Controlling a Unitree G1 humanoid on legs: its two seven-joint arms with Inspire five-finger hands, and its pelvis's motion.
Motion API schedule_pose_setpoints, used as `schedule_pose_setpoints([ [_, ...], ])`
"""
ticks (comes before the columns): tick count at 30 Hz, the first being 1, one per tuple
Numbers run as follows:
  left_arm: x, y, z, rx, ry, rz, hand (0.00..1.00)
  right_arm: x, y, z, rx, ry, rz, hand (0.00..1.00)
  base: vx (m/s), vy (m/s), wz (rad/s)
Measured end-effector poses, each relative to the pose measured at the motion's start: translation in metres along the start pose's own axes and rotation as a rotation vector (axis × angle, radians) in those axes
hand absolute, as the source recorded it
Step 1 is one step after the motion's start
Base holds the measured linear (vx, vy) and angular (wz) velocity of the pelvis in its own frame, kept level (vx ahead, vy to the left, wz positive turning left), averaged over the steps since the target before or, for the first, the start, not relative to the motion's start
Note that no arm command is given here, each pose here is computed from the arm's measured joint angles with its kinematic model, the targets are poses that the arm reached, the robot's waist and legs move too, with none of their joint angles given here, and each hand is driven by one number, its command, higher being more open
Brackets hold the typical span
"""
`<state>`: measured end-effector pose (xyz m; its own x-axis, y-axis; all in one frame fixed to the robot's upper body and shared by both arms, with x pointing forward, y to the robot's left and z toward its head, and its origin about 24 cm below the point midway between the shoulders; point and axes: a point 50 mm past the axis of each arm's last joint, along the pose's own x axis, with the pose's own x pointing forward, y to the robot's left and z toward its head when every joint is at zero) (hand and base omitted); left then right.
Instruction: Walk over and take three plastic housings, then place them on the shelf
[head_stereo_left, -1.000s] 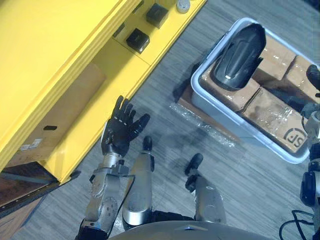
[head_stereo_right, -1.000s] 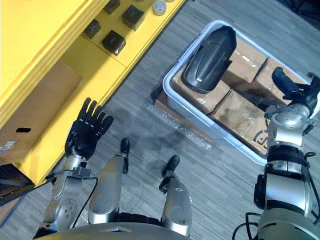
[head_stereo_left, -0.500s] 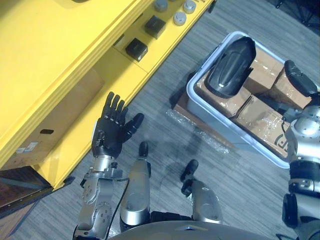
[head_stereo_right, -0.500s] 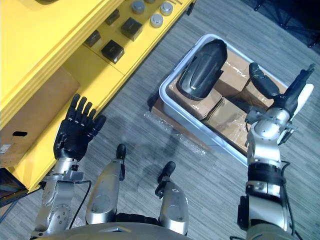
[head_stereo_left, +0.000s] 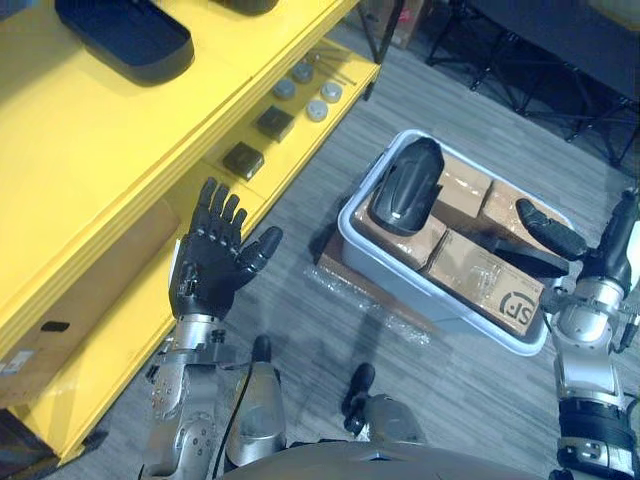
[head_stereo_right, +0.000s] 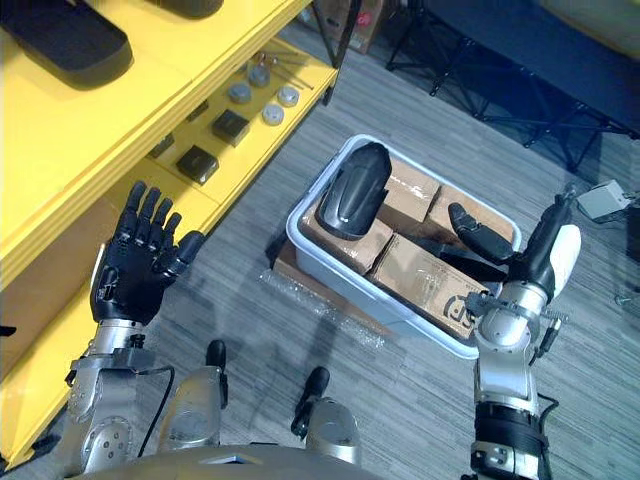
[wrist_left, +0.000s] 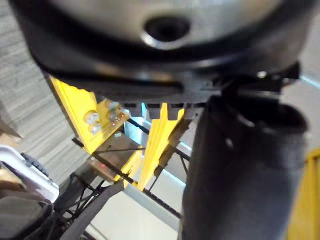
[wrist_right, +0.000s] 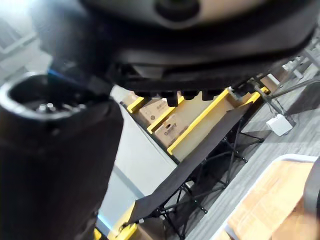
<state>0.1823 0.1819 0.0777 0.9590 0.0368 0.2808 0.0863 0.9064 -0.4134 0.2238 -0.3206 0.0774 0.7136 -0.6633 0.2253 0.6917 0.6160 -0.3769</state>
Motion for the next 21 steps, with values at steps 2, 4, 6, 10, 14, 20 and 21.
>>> schedule_pose_setpoints([
  [2, 0.0, -0.002, 0.0, 0.01, -0.001, -0.004, 1.0, -0.01, 0.001, -0.004, 0.075, 0.021, 0.003, 1.0, 0.01, 0.01, -0.09],
  [4, 0.0, -0.003, -0.001, 0.019, 0.0, -0.001, 1.0, -0.023, 0.001, -0.007, 0.154, 0.043, 0.002, 1.0, 0.01, 0.011, -0.1],
  [6, 0.0, -0.004, -0.002, 0.012, -0.004, -0.002, 1.0, -0.033, 0.001, -0.011, 0.204, 0.057, 0.014, 1.0, 0.03, 0.015, -0.17],
  [10, 0.002, -0.006, -0.002, 0.001, -0.008, 0.003, 1.0, -0.052, -0.001, -0.014, 0.287, 0.063, 0.043, 1.0, 0.02, 0.009, -0.15],
  [14, 0.009, -0.012, -0.001, -0.016, -0.033, -0.012, 1.0, -0.066, 0.002, -0.012, 0.383, 0.062, 0.087, 1.0, 0.03, -0.002, -0.17],
  [20, 0.015, -0.024, -0.004, -0.048, -0.036, -0.039, 1.0, -0.082, 0.005, -0.007, 0.458, 0.044, 0.129, 1.0, 0.03, -0.005, -0.12],
  [21, 0.016, -0.025, -0.004, -0.053, -0.034, -0.038, 1.0, -0.083, 0.006, -0.004, 0.489, 0.033, 0.133, 1.0, 0.01, 0.008, -0.11],
])
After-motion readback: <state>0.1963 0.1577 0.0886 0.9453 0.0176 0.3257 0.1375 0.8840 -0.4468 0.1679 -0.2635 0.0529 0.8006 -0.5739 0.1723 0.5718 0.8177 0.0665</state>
